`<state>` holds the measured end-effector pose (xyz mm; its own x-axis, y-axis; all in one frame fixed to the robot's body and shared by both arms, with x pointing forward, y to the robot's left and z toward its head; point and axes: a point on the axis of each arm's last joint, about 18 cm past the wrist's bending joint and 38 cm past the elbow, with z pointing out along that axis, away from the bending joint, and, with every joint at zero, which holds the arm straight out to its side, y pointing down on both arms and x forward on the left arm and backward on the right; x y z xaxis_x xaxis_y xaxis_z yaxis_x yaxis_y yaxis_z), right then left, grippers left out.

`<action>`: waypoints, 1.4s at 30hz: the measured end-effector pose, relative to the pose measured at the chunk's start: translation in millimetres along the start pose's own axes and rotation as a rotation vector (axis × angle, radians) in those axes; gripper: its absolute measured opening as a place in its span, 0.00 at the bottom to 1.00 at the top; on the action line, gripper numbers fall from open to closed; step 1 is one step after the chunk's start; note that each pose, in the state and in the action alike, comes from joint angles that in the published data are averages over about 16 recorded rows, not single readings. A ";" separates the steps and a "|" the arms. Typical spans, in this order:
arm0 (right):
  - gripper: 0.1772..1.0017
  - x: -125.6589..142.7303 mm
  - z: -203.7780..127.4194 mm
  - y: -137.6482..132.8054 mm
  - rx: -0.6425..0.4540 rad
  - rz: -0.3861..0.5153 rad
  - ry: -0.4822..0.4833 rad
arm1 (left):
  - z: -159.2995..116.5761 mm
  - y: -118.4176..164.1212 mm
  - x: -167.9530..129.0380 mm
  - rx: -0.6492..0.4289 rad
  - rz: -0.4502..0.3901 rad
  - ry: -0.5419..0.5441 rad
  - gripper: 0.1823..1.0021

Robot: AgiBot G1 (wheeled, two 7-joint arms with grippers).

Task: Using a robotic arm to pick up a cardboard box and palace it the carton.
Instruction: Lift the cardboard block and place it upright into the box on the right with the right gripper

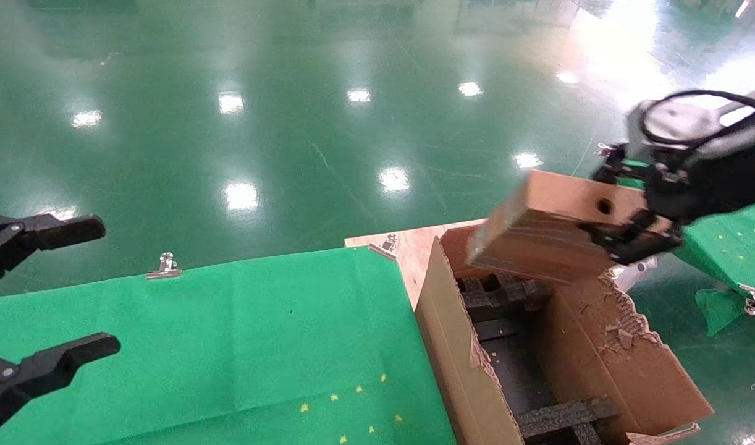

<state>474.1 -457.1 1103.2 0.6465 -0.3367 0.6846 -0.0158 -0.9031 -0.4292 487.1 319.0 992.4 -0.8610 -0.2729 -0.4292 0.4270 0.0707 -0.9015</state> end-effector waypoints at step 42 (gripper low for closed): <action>0.14 -31.5 48.6 115.3 -0.163 0.981 0.108 | -0.1 0.2 -0.1 0.000 -0.001 -0.001 1.00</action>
<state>489.0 -537.6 1003.5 0.2191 -0.9678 0.1242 -0.6147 -0.2357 -0.7527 487.2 319.2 992.3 -0.8611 -0.2737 -0.4285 0.4263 0.0705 -0.9018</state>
